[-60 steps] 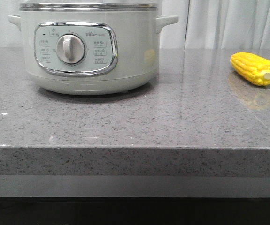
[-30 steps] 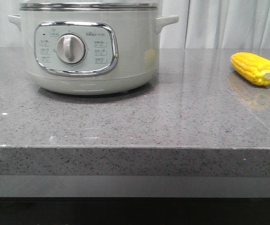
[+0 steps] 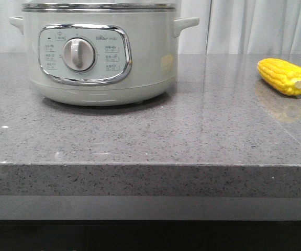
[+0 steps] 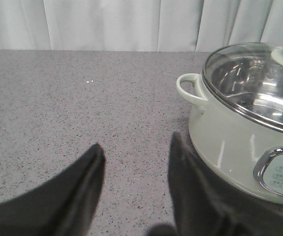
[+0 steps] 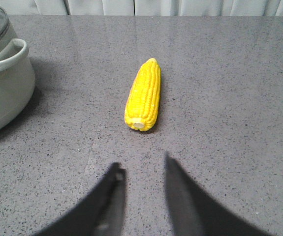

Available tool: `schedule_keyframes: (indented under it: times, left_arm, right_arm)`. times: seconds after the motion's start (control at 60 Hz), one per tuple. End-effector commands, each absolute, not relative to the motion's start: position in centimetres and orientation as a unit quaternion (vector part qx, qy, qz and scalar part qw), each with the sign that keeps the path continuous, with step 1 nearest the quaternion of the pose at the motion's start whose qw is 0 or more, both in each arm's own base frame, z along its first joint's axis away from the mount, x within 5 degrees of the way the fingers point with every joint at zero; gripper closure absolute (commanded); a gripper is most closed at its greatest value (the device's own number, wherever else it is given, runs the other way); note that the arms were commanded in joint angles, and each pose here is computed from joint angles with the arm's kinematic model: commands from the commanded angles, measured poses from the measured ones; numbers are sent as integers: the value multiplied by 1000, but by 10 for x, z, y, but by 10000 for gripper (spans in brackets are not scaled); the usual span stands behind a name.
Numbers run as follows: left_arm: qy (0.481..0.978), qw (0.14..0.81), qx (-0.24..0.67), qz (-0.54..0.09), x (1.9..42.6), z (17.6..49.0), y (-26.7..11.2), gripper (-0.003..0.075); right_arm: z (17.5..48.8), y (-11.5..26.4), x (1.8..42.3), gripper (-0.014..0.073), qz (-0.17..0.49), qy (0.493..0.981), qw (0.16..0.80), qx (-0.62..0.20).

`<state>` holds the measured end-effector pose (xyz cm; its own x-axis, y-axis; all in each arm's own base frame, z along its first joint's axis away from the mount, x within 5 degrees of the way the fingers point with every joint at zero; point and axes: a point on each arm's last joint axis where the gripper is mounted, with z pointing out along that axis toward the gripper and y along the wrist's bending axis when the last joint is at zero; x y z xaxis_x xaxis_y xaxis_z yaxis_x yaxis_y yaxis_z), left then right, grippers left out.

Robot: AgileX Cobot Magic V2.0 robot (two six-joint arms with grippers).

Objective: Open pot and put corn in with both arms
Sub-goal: 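Grasp the glass lid knob with the left gripper and lift it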

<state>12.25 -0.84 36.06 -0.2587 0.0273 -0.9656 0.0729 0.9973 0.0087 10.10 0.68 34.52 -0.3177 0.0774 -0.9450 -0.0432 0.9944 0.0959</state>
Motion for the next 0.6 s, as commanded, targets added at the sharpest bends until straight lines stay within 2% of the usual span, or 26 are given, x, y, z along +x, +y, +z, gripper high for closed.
schedule_keyframes:
  times: [0.0, 0.05, 0.117, 0.584]
  left_arm:
    - [755, 654, 19, -36, 128, 378, -10, 185]
    - [752, 657, 13, -49, 131, 378, -11, 172]
    - [750, 659, 19, -62, 136, 378, -15, 174]
    - [716, 659, 143, -178, 195, 392, -96, 174]
  right_arm:
    - [361, 6, 104, 57, 44, 784, 619, 7]
    - [361, 6, 104, -24, 44, 784, 619, 7]
    - [361, 6, 104, -63, 44, 784, 619, 7]
    - [361, 6, 104, -57, 44, 784, 619, 7]
